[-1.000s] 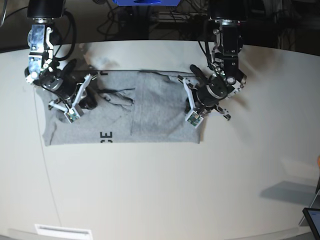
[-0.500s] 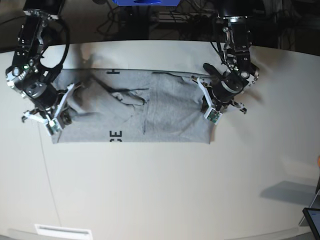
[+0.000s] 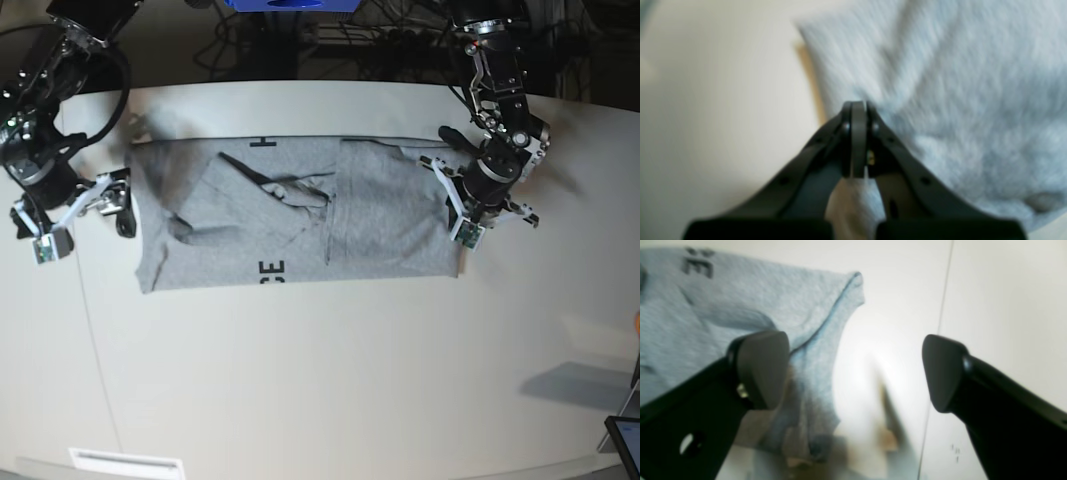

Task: Fold the T-shirt properly
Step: 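Grasp the strip's two ends with both grippers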

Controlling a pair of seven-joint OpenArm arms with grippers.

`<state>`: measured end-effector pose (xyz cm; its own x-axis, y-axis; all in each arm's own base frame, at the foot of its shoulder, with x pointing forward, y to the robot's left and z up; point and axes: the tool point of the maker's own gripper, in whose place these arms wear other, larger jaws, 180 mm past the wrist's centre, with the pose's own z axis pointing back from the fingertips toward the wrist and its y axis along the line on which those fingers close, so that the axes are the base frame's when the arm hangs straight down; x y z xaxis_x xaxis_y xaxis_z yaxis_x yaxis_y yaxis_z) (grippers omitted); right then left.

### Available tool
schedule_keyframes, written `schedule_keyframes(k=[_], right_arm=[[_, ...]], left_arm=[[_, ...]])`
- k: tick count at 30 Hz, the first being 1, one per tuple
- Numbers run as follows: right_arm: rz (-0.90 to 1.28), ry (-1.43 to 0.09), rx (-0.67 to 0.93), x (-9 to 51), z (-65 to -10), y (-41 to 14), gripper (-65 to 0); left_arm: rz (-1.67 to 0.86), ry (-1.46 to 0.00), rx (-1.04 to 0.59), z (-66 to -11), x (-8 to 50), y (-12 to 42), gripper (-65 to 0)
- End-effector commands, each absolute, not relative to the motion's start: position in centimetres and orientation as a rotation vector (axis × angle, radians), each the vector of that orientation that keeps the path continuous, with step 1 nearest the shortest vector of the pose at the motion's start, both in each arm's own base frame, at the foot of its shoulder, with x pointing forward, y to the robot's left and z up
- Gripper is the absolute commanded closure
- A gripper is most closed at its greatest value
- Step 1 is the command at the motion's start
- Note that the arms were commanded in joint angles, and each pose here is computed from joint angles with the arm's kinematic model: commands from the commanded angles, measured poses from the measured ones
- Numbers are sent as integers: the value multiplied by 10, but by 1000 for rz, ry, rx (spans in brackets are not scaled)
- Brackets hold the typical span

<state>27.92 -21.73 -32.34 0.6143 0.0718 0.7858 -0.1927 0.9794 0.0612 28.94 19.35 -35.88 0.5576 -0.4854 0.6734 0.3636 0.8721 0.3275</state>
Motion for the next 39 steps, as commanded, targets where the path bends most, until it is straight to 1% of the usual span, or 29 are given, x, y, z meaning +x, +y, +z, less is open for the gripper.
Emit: schedule_keyframes(k=[1,6,11,18,21,24,29,34,39], right_arm=[[130,-945,164,285,-311,-225,-631],[50,-920,317,280,-318,-229,-631],[-26,-839,455,276,-350,-218,-625],[-77,-798,513,275,-369,-215,-620],[-89,-784,526,274,-375,-214,-620],[-89,-782,529,274,-375,-213,-620],[-87,-764,536,272,-380,-211,-620],[-89,-757,544,273,-381,-209,-620],[-76,-720,554,270,-385,-203,-620]], left_arm=[[-497,-906,183,-338,297,197,0],[-434,-882,266,-328,285,230,0],[-423,-816,297,-341,271,255,0],[-341,-775,349,-345,256,294,0],[-313,-720,339,-362,247,307,0],[-302,-674,305,-383,242,310,0],[-271,-684,236,-408,244,308,0],[-258,-704,218,-409,254,305,0],[-339,-718,165,-410,269,279,0]])
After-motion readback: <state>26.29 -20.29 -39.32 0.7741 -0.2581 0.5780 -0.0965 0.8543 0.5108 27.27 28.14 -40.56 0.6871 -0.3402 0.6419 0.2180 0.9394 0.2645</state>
